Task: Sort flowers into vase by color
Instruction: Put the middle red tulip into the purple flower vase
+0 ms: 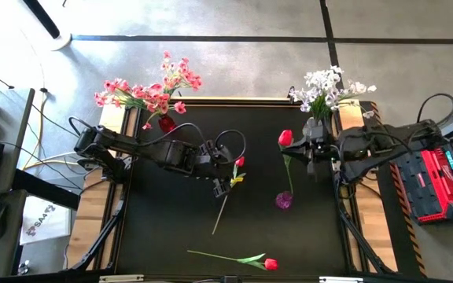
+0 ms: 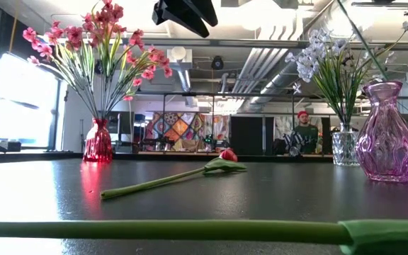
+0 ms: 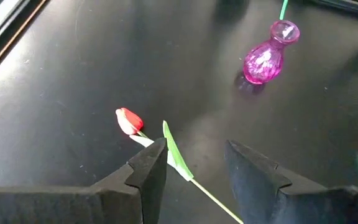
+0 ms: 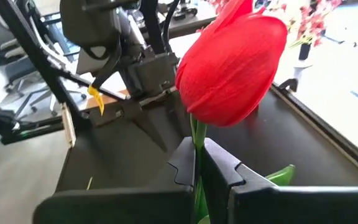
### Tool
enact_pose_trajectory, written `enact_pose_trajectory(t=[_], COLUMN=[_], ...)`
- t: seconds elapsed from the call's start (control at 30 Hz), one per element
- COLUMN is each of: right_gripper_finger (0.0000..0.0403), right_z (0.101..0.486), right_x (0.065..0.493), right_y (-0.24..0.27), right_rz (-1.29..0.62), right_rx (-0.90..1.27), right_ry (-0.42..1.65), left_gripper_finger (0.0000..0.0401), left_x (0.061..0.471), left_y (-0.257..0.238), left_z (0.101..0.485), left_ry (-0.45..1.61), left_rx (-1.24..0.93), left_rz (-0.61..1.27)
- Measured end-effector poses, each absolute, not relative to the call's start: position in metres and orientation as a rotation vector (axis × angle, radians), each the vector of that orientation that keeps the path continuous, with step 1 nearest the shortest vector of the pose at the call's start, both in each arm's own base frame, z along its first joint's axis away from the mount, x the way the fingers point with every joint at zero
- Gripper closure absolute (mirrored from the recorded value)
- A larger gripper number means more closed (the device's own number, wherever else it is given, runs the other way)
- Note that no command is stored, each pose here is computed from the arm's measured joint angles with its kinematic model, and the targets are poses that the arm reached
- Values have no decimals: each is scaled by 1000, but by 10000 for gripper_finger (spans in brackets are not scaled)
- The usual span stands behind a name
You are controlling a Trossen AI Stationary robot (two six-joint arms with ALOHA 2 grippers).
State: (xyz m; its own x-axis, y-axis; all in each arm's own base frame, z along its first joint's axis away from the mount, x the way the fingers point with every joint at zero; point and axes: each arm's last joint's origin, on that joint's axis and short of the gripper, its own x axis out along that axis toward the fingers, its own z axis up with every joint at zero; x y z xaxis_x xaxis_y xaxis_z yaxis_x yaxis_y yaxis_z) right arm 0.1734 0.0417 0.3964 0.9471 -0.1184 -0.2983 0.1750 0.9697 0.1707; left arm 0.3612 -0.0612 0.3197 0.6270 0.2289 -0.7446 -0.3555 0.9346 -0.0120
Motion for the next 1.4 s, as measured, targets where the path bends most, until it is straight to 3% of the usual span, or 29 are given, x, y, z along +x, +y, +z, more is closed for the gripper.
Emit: enact_pose_trajectory(t=[0.33,0.63,0.97,1.17,1.4], right_gripper_finger=[403,399,320,275,265], right_z=[398,358,346,361,402], right_x=[174,187,184,173,162], right_y=[46,54,65,70,73], right_rz=[-157,-231,-223,-193,-124], right_rx=[215,239,392,512,593], right_ry=[261,325,361,337,203], left_gripper_finger=[252,252,252,252,252], left_x=[363,363,365,387,426], left_y=[-54,-51,-49,-46,-35], left_z=[320,320,318,286,235], left_ry=[825,802,771,812,802], left_rx=[-167,-235,-259,-252,-398], left_rz=[351,412,492,544,547])
